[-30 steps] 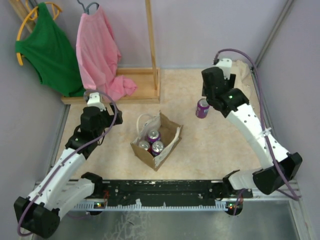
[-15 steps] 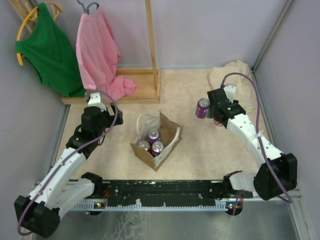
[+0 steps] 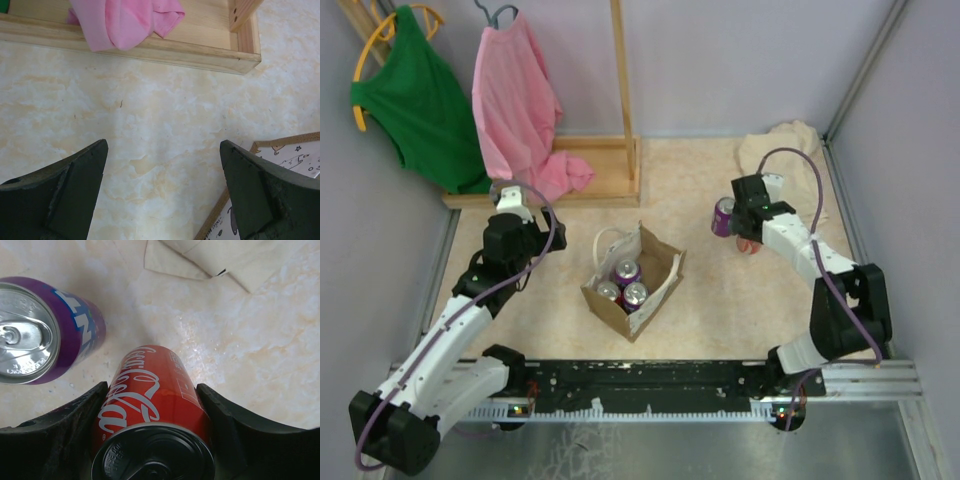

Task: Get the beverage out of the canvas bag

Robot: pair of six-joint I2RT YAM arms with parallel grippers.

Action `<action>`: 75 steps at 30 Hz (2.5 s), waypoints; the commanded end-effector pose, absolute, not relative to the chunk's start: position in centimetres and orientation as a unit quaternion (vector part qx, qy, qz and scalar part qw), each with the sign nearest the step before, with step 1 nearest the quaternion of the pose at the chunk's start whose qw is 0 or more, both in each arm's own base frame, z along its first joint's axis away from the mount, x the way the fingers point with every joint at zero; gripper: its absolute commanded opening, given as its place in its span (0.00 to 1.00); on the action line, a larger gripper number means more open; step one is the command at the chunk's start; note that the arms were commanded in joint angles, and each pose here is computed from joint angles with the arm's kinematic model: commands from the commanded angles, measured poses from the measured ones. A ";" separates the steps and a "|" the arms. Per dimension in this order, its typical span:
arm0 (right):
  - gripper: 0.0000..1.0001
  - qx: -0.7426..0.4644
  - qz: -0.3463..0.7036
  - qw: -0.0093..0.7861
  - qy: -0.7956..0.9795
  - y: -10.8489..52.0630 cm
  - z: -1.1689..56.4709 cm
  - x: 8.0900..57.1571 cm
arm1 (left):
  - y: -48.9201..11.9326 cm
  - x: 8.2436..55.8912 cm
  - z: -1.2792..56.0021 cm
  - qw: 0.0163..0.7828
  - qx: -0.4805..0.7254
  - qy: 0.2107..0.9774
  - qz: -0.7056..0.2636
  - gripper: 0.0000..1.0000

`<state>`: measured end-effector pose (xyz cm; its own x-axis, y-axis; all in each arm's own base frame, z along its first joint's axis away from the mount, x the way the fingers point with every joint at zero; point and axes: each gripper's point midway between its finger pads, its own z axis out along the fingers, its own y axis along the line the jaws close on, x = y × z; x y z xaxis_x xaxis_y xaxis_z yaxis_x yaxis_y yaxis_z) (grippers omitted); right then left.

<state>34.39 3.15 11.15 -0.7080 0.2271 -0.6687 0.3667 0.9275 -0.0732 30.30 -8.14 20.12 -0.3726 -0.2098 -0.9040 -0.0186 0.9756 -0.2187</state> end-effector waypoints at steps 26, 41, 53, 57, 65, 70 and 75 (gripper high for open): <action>0.73 0.188 -0.080 0.321 0.925 3.2 7.2 34.8 | -8.1 30.1 19.7 0.549 -0.070 0.829 -0.084 1.00; 0.99 0.156 -0.095 0.396 0.900 3.6 14.6 34.6 | -8.1 29.9 19.7 0.549 -0.071 0.829 -0.086 1.00; 0.99 0.062 0.013 0.520 0.852 10.7 29.7 30.4 | -8.2 30.0 19.7 0.551 -0.072 0.827 -0.090 1.00; 0.87 -0.020 0.108 0.544 0.832 16.8 33.1 29.1 | -8.4 30.1 19.7 0.550 -0.069 0.827 -0.092 1.00; 0.82 -0.166 0.096 0.506 0.841 26.0 29.6 27.5 | -8.5 30.1 19.8 0.550 -0.070 0.826 -0.097 1.00; 0.75 -0.202 0.145 0.459 0.853 29.8 25.6 26.0 | -8.3 29.8 19.8 0.551 -0.073 0.826 -0.096 1.00; 0.80 -0.239 0.166 0.413 0.863 32.2 22.0 24.2 | -8.3 29.6 19.8 0.551 -0.074 0.825 -0.098 1.00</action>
<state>25.48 29.24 22.10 -0.5522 -0.2807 -0.7850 -0.4711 0.8820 0.0160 29.88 -8.16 19.79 -0.3856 -0.2186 -0.8964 -0.0210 0.9734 -0.2283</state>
